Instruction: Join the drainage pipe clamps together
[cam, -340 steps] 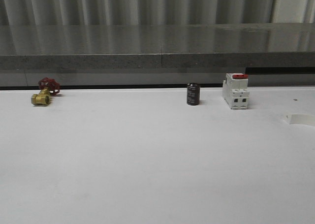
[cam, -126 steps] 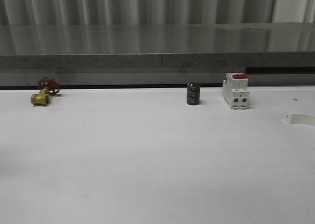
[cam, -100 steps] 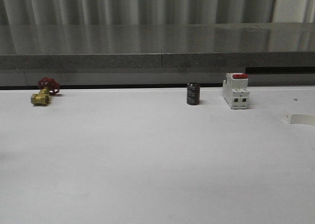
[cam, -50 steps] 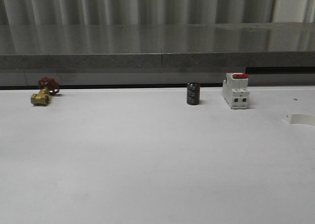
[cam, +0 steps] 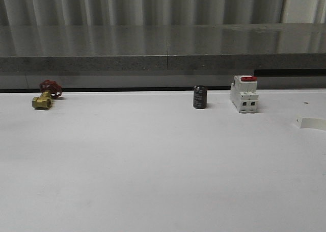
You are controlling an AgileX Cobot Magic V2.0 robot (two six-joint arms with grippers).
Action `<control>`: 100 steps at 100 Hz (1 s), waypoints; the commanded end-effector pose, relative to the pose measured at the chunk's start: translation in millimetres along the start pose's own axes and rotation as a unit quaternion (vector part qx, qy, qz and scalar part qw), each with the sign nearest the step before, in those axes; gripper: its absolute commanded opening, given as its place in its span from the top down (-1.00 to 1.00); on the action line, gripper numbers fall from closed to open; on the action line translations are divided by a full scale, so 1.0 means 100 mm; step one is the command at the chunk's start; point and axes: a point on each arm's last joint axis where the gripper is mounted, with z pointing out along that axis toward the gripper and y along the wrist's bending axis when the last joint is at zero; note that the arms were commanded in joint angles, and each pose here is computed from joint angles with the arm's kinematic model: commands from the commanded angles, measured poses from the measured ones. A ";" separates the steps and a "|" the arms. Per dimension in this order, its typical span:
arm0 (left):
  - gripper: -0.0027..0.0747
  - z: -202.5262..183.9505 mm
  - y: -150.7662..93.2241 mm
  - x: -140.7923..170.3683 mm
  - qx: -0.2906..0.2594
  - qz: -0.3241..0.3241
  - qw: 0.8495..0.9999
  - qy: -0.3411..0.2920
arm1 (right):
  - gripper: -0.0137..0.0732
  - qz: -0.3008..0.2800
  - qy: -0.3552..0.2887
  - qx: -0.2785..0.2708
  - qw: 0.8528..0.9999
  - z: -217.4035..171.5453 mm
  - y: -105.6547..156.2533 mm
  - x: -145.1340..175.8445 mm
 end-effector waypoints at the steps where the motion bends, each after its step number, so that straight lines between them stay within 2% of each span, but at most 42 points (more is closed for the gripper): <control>1: -0.38 -0.27 0.02 -0.12 -0.007 -0.002 0.998 -0.056 | 0.84 -0.006 -0.057 -0.002 0.998 -0.03 0.01 -0.14; 22: 0.52 -0.27 0.02 -0.12 -0.007 -0.002 0.998 -0.058 | 0.84 -0.006 -0.057 -0.002 0.998 -0.03 0.01 -0.14; 36: 0.84 -0.27 0.03 -0.12 -0.010 0.000 0.998 -0.058 | 0.84 -0.006 -0.057 -0.002 0.998 -0.03 0.01 -0.14; 48: 0.94 -0.31 0.00 -0.13 -0.010 0.003 0.998 -0.063 | 0.84 -0.006 -0.057 -0.002 0.998 -0.03 0.01 -0.14; 69: 0.94 -0.62 -0.18 -0.12 -0.009 0.027 0.996 -0.088 | 0.84 -0.006 -0.057 -0.002 0.998 -0.03 0.01 -0.14; 85: 0.94 -0.92 -0.45 0.01 -0.008 0.016 0.994 -0.110 | 0.84 -0.006 -0.057 -0.002 0.998 -0.03 0.01 -0.14; 100: 0.94 -1.10 -0.83 0.16 0.010 0.023 0.993 -0.119 | 0.84 -0.006 -0.057 -0.002 0.998 -0.03 0.01 -0.14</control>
